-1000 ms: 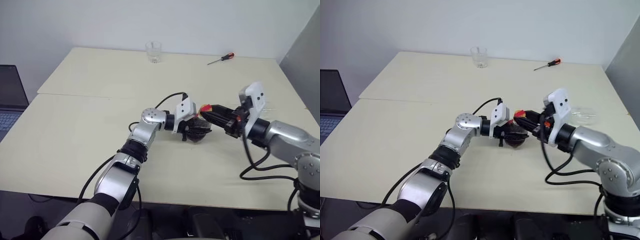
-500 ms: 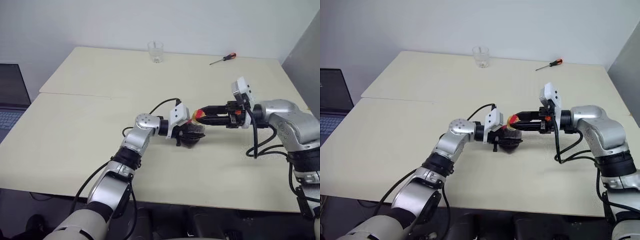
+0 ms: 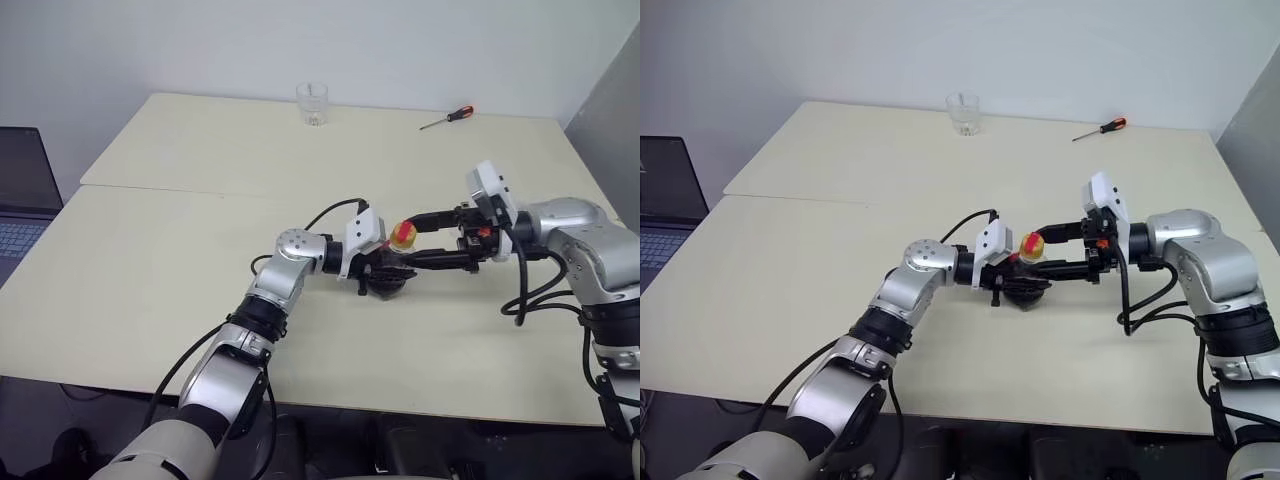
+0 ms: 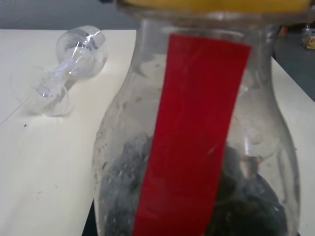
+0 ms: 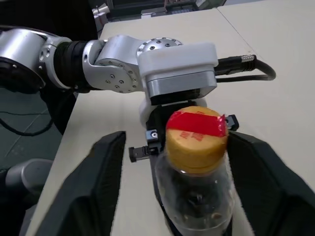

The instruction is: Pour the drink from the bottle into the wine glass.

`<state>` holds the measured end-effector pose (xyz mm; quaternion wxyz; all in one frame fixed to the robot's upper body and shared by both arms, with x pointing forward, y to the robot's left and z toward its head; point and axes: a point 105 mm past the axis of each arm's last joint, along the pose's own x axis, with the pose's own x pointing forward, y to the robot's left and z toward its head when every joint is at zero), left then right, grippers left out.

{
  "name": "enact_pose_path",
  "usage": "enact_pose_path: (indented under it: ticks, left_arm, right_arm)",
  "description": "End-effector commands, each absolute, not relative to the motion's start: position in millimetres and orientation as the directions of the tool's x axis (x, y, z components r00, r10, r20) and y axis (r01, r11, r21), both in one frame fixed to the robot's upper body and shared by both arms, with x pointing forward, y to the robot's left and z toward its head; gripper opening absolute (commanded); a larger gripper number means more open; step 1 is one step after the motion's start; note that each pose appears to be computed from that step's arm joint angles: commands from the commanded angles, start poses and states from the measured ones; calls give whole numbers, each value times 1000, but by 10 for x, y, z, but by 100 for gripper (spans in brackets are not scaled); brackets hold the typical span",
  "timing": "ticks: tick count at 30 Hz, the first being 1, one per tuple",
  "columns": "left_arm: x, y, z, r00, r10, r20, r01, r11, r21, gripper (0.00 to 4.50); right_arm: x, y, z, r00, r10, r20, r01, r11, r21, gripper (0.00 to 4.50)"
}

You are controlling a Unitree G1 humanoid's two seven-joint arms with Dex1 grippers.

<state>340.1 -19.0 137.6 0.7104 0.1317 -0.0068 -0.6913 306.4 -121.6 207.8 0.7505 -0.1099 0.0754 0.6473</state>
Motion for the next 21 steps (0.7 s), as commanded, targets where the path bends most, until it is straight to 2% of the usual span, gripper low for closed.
enact_pose_path:
  ticks: [1, 4, 6, 10, 14, 18, 21]
  left_arm:
    - [3387, -258, 1645, 25, -994, -106, 962, -5, 274, 127]
    - [3391, -257, 1647, 23, -994, -107, 962, -6, 272, 127]
    - [3403, -253, 1651, 28, -995, -100, 965, 1, 264, 127]
    - [3406, -260, 1651, 33, -995, -95, 966, 8, 260, 127]
    - [3397, -278, 1629, 35, -995, -93, 968, 10, 252, 127]
    - [3357, -302, 1584, 14, -995, -98, 971, -9, 239, 127]
    - [3379, -311, 1571, 20, -995, -101, 972, -4, 235, 127]
  right_arm:
    - [3025, -1318, 2238, 193, 954, -230, -979, 172, -107, 450]
    - [3013, -1500, 2366, 311, 932, -186, -946, 284, -159, 450]
    - [3078, -1701, 2438, 464, 876, -134, -877, 433, -209, 450]
    - [3040, -1839, 2493, 622, 781, -47, -772, 602, -205, 450]
    - [2820, -1660, 2468, 719, 695, 24, -681, 711, -174, 450]
    - [2628, -1371, 2478, 747, 660, 82, -648, 750, -129, 450]
    - [2696, -1295, 2483, 855, 506, 116, -498, 862, -92, 450]
